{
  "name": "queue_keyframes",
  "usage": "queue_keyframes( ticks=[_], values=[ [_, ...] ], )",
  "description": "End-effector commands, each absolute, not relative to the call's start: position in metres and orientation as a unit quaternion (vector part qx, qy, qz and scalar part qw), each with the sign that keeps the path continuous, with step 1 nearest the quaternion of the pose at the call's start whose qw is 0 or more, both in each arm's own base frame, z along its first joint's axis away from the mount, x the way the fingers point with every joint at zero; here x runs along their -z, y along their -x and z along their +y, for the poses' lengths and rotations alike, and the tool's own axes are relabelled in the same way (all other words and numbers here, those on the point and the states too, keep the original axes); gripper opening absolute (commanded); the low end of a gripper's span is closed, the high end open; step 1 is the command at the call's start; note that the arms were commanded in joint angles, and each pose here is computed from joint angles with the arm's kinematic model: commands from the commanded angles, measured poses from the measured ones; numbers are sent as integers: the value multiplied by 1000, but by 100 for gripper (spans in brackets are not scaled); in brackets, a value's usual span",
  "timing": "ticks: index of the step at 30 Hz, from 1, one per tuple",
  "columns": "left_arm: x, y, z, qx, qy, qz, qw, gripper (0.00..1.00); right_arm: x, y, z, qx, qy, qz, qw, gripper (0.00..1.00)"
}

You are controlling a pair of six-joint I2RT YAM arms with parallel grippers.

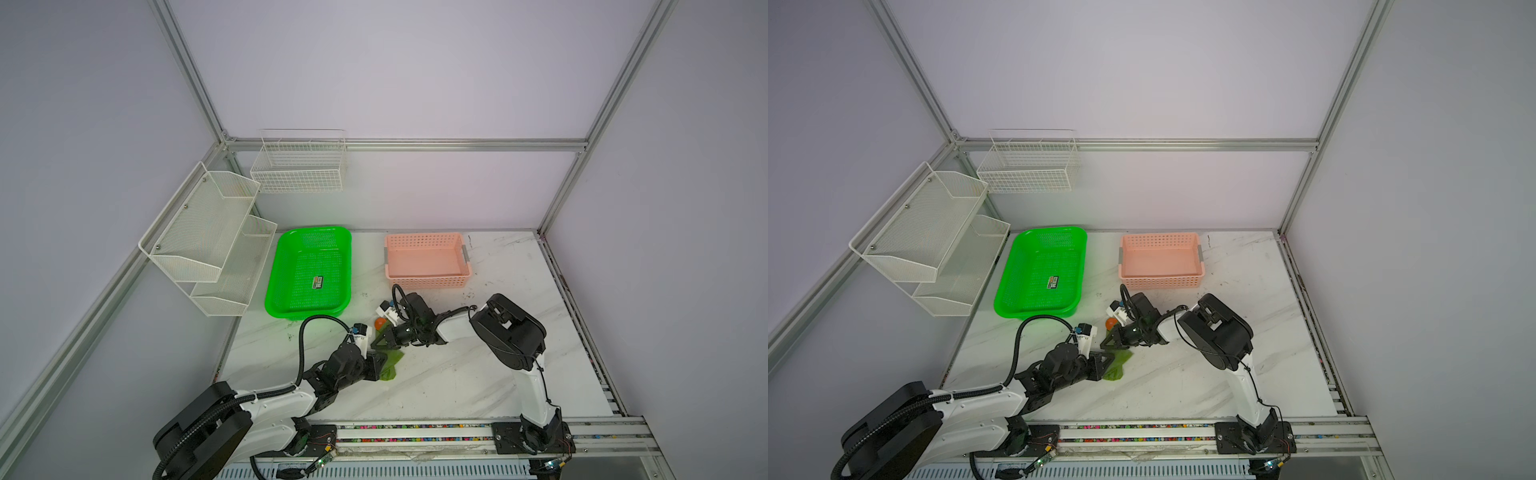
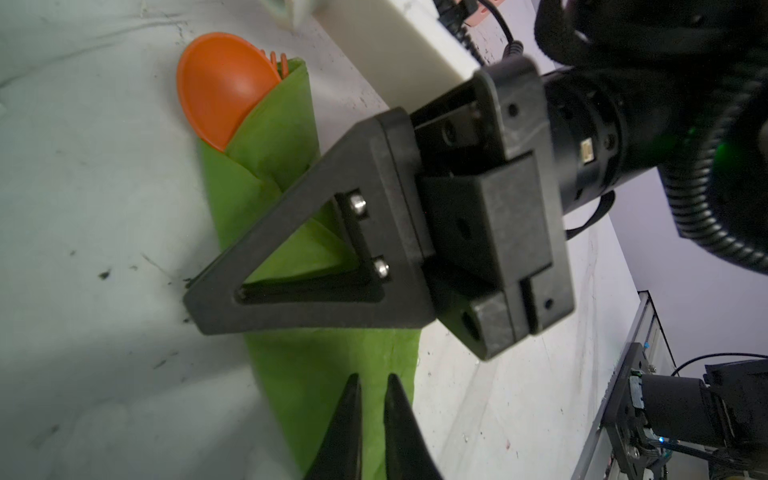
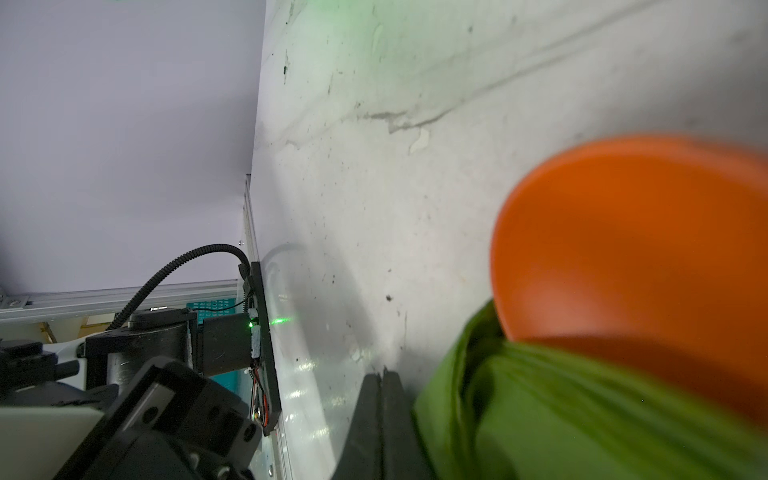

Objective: Place the utensils on the paper napkin and roll it up

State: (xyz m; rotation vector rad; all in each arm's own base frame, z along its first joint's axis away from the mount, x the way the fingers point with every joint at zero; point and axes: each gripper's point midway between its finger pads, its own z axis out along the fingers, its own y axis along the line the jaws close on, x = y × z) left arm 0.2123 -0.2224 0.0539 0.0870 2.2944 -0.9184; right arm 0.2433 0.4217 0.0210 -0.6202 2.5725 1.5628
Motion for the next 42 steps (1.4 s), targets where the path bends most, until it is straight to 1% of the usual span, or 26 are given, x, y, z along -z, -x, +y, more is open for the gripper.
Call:
queue_keyframes(
  ticks=[1, 7, 12, 13, 18, 24, 29, 36, 42],
  values=[
    [-97, -232, -249, 403, -51, 836, 369, 13, 70, -242, 370, -377, 131, 917, 1, 0],
    [-81, -231, -259, 417, -57, 838, 346, 13, 68, -239, 372, -380, 133, 915, -1, 0],
    [-63, -223, -256, 428, -44, 839, 332, 13, 66, -240, 372, -380, 135, 915, 1, 0],
    [-50, -220, -254, 424, -40, 846, 320, 13, 66, -240, 372, -379, 135, 915, 2, 0],
    [-22, -199, -251, 422, -28, 860, 287, 12, 69, -240, 372, -380, 131, 916, -1, 0],
    [0, -174, -253, 422, -16, 868, 262, 11, 71, -238, 371, -380, 130, 916, -2, 0],
    [4, -162, -255, 441, -6, 862, 251, 11, 69, -238, 370, -379, 132, 916, -1, 0],
    [10, -156, -250, 436, -4, 868, 238, 10, 67, -238, 370, -379, 132, 916, 2, 0],
    [-15, -160, -258, 465, -12, 846, 260, 8, 63, -240, 370, -378, 133, 916, 5, 0]
  ],
)
